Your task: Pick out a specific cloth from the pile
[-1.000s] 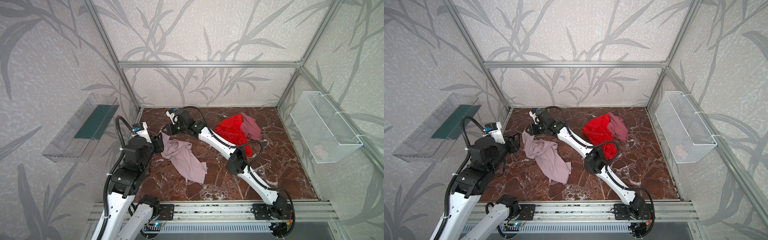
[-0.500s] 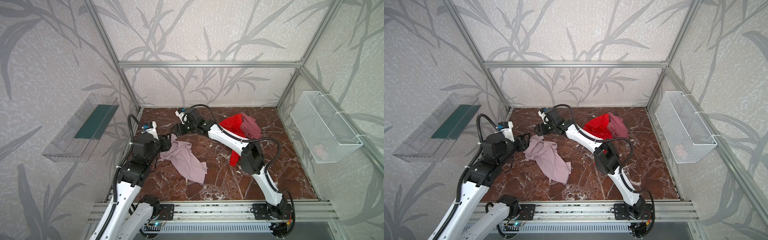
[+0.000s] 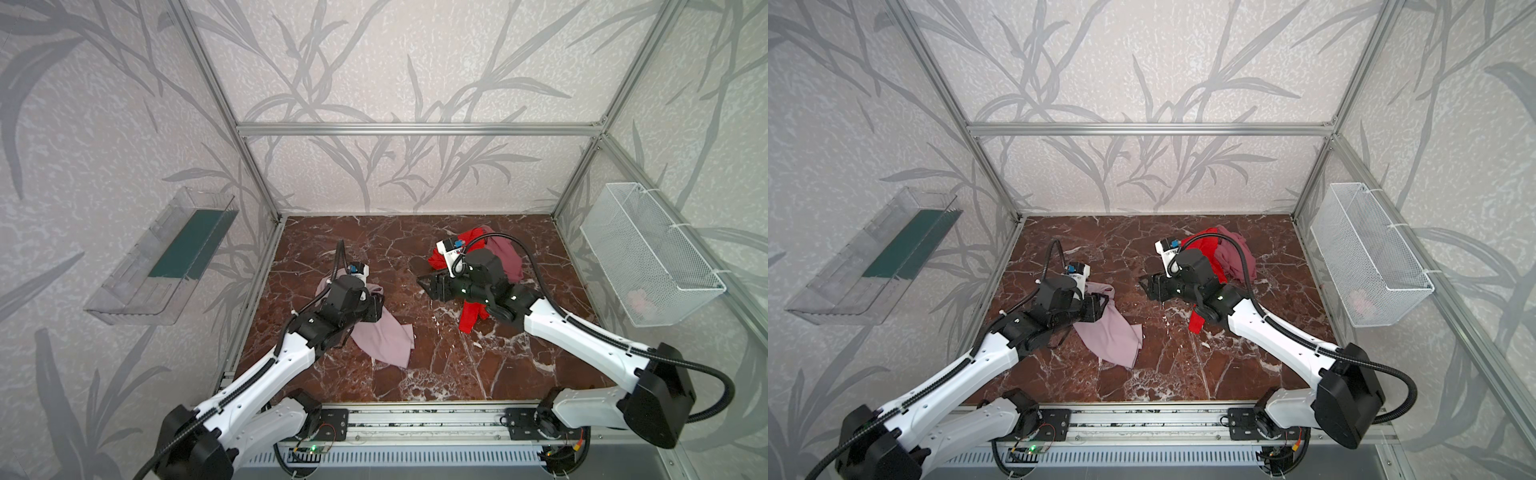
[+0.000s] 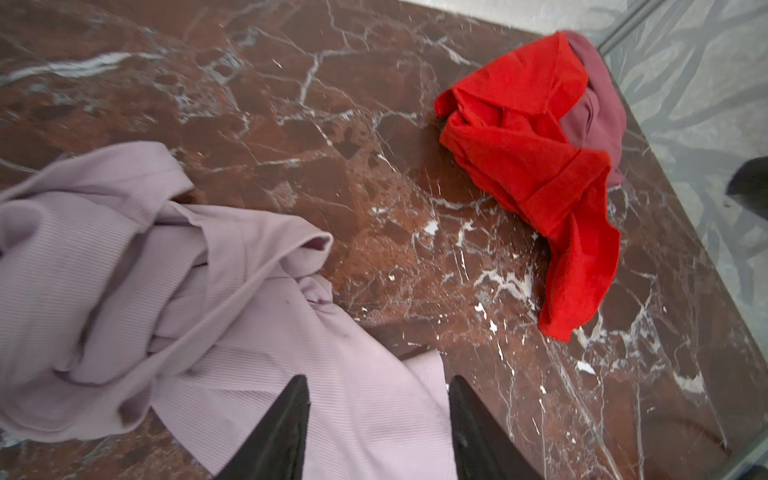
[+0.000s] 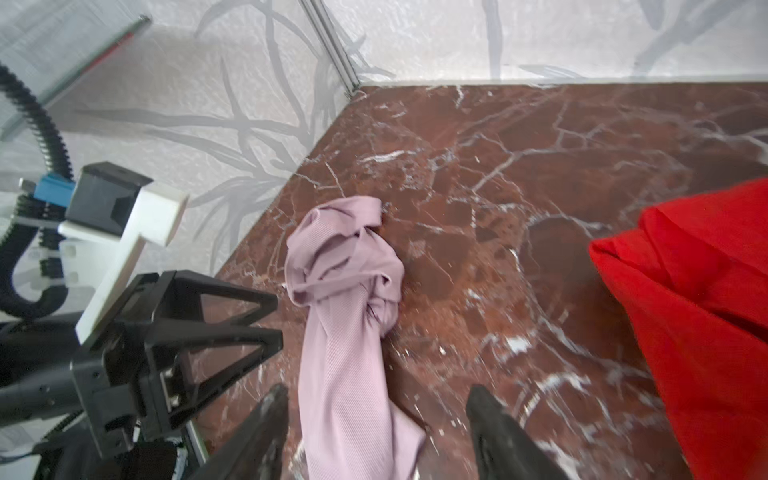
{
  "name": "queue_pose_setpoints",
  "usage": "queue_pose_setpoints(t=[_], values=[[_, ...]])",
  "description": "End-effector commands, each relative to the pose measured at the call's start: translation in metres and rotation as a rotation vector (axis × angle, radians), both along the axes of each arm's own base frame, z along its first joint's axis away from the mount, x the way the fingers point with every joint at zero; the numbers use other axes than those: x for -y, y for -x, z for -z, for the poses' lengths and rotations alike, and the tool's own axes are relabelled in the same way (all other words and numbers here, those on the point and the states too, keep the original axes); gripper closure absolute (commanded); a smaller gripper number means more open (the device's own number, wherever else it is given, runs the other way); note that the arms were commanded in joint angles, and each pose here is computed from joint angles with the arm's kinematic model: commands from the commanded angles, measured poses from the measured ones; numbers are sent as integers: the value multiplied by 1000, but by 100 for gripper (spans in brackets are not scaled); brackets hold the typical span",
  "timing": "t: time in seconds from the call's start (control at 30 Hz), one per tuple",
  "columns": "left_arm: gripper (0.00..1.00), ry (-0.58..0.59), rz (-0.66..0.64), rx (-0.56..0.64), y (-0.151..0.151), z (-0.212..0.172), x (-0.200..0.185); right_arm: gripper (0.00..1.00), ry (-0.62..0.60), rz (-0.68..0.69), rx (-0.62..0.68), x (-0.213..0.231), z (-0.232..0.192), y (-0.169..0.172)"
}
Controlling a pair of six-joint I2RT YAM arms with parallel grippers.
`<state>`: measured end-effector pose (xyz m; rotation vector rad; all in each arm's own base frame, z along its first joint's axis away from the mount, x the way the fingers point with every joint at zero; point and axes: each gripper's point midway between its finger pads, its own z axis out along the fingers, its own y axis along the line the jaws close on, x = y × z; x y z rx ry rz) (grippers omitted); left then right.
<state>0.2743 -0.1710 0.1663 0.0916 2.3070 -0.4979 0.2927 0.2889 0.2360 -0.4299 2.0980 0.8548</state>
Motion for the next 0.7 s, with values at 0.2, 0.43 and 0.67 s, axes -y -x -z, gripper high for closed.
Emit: queue_pose_setpoints(t=[0.2, 0.43, 0.67], values=[[48, -104, 150, -58, 37, 40, 46, 33, 91, 170, 9, 84, 15, 33], [45, -143, 140, -74, 50, 61, 55, 33, 106, 228, 10, 112, 28, 51], [43, -207, 162, -103, 51, 76, 61, 33, 139, 243, -8, 121, 34, 57]])
